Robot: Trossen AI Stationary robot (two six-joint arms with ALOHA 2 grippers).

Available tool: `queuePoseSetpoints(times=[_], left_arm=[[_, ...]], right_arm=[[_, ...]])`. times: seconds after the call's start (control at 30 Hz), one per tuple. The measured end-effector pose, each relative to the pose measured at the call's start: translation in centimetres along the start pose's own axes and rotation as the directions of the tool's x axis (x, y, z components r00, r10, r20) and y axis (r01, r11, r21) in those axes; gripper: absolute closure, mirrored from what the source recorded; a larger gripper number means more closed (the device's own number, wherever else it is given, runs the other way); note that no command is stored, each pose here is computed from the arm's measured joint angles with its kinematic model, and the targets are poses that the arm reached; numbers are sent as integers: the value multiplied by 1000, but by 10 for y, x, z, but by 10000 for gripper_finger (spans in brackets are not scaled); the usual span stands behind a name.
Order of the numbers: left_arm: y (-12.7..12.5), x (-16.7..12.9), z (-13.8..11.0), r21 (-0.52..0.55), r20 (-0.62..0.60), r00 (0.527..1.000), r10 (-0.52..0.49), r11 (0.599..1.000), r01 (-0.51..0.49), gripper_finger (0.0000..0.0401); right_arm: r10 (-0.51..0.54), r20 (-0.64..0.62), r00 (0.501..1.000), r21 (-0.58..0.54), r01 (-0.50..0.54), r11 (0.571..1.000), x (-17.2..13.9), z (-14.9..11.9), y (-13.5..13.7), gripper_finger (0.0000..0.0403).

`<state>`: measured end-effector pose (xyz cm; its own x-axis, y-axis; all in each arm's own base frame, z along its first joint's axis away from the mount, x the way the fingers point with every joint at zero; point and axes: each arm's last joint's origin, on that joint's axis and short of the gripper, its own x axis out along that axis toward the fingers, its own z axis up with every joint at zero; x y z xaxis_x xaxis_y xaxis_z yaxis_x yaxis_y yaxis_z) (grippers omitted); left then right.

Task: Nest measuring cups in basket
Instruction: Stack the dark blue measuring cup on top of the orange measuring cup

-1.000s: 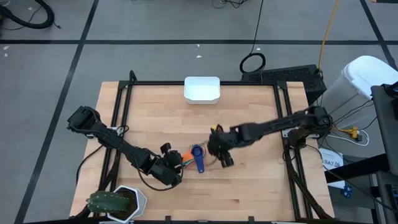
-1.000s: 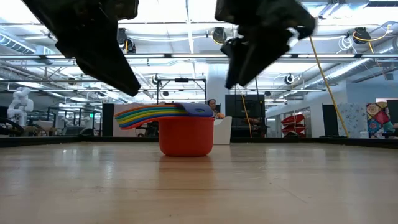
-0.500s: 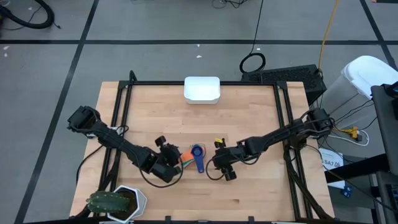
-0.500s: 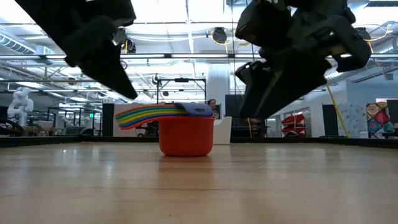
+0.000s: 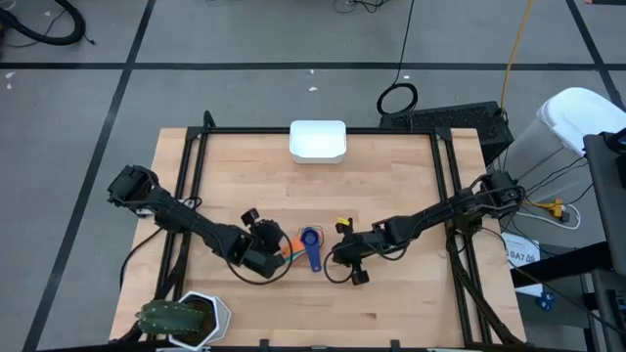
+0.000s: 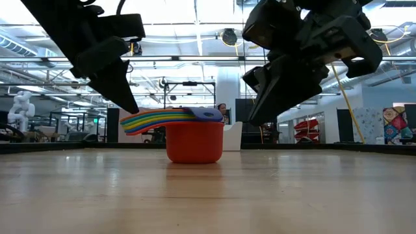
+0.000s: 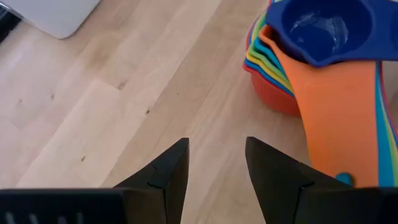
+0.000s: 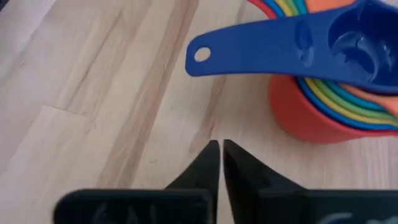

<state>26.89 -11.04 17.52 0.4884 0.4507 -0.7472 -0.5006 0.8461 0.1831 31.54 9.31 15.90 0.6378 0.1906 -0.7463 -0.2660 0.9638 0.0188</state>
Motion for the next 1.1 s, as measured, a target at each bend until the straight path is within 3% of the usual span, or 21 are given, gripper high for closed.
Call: queuePoseSetpoints(times=[0.17,0.43,0.77,1.1], left_arm=[[0,0,0,1,-11,1000,-8,1000,8,277],[0,0,-1,3,-18,1000,-15,1000,15,391],[2,4,2,-10,-71,996,-58,998,57,397],[10,12,3,-14,-91,995,-30,999,29,399]], right_arm=[[1,4,1000,-14,0,1000,0,0,1,401],[1,5,1000,-16,0,1000,0,0,1,403],[2,55,999,-14,-2,1000,0,5,0,403],[48,-15,999,4,-48,999,38,-14,-2,403]])
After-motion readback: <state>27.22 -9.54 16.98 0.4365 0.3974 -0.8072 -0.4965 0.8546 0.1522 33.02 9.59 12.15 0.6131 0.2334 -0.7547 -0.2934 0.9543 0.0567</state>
